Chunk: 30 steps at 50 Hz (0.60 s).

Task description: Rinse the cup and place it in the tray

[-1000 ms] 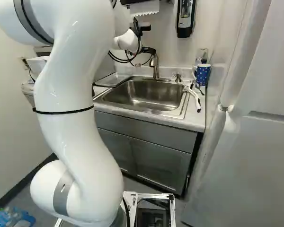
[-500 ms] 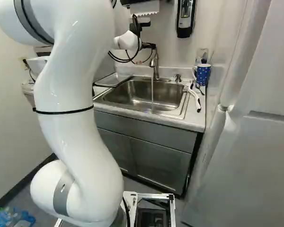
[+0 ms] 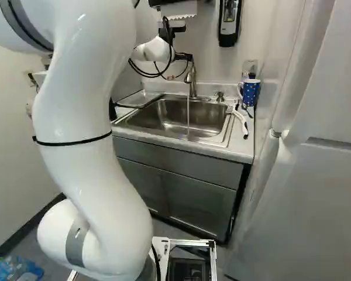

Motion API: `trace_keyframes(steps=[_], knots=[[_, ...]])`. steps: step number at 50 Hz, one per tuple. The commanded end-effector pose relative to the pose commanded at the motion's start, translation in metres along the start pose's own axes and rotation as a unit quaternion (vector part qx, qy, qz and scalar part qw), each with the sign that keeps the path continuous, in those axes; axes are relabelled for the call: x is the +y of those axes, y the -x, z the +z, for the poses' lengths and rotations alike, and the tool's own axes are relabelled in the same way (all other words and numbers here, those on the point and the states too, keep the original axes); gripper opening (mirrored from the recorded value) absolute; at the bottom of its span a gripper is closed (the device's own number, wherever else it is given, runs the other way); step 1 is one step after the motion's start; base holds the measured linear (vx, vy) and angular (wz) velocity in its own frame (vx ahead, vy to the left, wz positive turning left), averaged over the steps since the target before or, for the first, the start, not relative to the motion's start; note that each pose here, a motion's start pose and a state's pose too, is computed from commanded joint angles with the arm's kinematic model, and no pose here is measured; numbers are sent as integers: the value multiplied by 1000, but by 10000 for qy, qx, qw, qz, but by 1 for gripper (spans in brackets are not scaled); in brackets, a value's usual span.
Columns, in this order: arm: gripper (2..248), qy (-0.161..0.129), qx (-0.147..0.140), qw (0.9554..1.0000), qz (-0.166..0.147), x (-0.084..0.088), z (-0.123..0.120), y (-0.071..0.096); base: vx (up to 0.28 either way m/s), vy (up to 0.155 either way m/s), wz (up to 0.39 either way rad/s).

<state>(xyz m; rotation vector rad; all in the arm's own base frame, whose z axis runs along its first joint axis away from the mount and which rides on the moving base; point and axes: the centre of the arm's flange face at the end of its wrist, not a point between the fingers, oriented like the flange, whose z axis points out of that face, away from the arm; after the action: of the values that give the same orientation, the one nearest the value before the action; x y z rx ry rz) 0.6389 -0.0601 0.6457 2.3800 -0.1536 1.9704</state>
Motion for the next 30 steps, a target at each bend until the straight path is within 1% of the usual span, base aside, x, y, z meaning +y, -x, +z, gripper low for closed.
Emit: trace_keyframes(steps=[14, 30], knots=[[247, 41, -43, 10000, 7, 5, -28, 3, 0, 0, 0], [247, 139, -74, 9999, 27, 17, -58, 7, 0, 0, 0]])
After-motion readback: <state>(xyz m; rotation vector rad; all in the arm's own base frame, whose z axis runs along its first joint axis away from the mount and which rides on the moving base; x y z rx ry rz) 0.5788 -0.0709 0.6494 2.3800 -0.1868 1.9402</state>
